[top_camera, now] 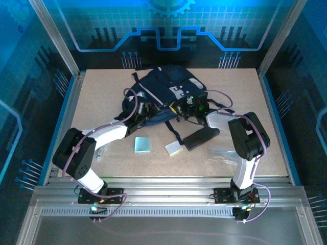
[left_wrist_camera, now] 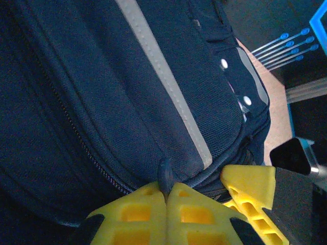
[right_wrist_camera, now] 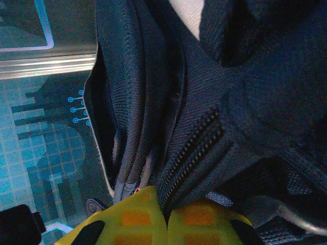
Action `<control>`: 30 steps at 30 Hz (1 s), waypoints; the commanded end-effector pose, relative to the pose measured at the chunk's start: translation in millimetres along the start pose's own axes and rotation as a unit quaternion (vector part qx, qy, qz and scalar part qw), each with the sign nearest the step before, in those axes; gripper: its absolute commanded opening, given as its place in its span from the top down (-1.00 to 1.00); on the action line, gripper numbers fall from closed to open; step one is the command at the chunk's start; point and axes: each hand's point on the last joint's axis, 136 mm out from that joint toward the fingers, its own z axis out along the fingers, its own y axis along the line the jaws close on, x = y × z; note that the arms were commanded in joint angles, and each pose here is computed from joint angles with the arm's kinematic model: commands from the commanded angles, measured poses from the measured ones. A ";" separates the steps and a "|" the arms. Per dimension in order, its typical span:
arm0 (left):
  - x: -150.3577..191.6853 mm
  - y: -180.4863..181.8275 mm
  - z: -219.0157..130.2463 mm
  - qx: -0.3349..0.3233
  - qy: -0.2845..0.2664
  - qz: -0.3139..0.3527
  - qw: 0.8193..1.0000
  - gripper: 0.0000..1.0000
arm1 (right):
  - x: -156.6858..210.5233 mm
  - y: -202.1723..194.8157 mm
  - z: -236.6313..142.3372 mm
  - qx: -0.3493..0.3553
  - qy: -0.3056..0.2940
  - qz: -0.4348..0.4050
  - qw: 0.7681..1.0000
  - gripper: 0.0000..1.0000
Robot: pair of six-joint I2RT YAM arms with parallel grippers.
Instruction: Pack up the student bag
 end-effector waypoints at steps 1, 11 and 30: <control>-1.5 50.9 4.5 -0.080 -0.067 -0.068 0.992 1.00 | -22.2 -0.6 -3.3 -0.012 -0.057 0.012 0.998 1.00; -5.5 52.4 -14.0 -0.100 -0.118 -0.048 0.987 -0.44 | -24.7 -4.9 -2.6 -0.019 -0.062 0.015 0.998 1.00; 15.3 12.2 -8.0 -0.025 0.132 0.234 0.963 -0.24 | -24.0 6.6 -2.2 -0.004 -0.012 -0.046 0.999 1.00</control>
